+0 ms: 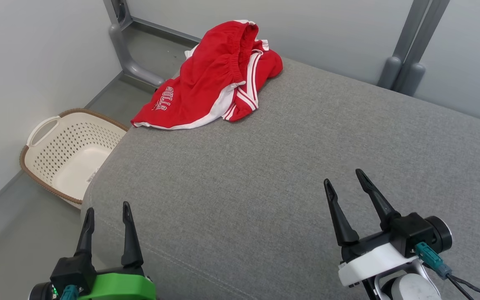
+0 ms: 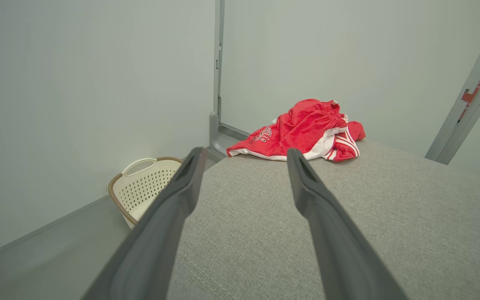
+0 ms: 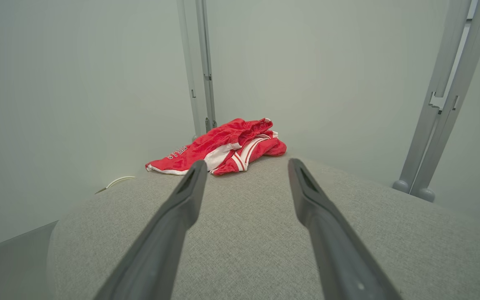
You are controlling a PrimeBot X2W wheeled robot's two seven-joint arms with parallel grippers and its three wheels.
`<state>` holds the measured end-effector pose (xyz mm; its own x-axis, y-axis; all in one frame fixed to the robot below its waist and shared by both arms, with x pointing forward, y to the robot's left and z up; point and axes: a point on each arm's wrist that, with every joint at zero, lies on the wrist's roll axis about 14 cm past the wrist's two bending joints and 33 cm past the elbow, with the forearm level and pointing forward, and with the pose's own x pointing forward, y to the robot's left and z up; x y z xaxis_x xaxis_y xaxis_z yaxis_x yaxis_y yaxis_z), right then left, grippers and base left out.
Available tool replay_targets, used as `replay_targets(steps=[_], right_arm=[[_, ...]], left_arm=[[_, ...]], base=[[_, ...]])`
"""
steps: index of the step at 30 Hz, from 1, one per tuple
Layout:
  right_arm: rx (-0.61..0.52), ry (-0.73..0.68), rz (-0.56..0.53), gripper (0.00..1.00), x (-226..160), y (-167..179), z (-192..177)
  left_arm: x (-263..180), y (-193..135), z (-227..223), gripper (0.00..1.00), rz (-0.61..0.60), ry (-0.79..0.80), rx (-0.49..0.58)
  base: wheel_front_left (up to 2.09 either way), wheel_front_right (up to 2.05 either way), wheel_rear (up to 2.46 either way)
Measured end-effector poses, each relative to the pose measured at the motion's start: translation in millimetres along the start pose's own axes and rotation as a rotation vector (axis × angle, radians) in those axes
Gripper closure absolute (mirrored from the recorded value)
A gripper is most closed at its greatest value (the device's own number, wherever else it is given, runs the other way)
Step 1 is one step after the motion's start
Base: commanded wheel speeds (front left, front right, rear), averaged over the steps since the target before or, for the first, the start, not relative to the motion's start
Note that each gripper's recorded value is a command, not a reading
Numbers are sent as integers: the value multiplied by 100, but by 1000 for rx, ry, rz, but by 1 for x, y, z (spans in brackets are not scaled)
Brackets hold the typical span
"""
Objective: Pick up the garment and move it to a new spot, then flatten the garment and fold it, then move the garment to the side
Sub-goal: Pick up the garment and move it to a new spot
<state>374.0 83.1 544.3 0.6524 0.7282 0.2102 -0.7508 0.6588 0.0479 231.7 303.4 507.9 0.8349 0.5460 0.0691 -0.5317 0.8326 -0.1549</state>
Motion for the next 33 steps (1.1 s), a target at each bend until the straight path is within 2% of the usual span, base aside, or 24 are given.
replay_targets(steps=[10,14,25,33], right_arm=[[12,16,-6,0,4,-6,-11],[12,20,-26,0,5,-15,-15],[-29,41,-72,0,9,-43,-34],[-74,33,-151,0,6,-80,-40]], left_arm=[[0,3,-9,0,22,37,13],[11,-2,-9,0,-11,37,49],[125,-11,43,0,-150,-96,307],[214,-57,43,0,-287,-6,399]], base=[[0,0,0],[0,0,0],[0,0,0],[0,0,0]])
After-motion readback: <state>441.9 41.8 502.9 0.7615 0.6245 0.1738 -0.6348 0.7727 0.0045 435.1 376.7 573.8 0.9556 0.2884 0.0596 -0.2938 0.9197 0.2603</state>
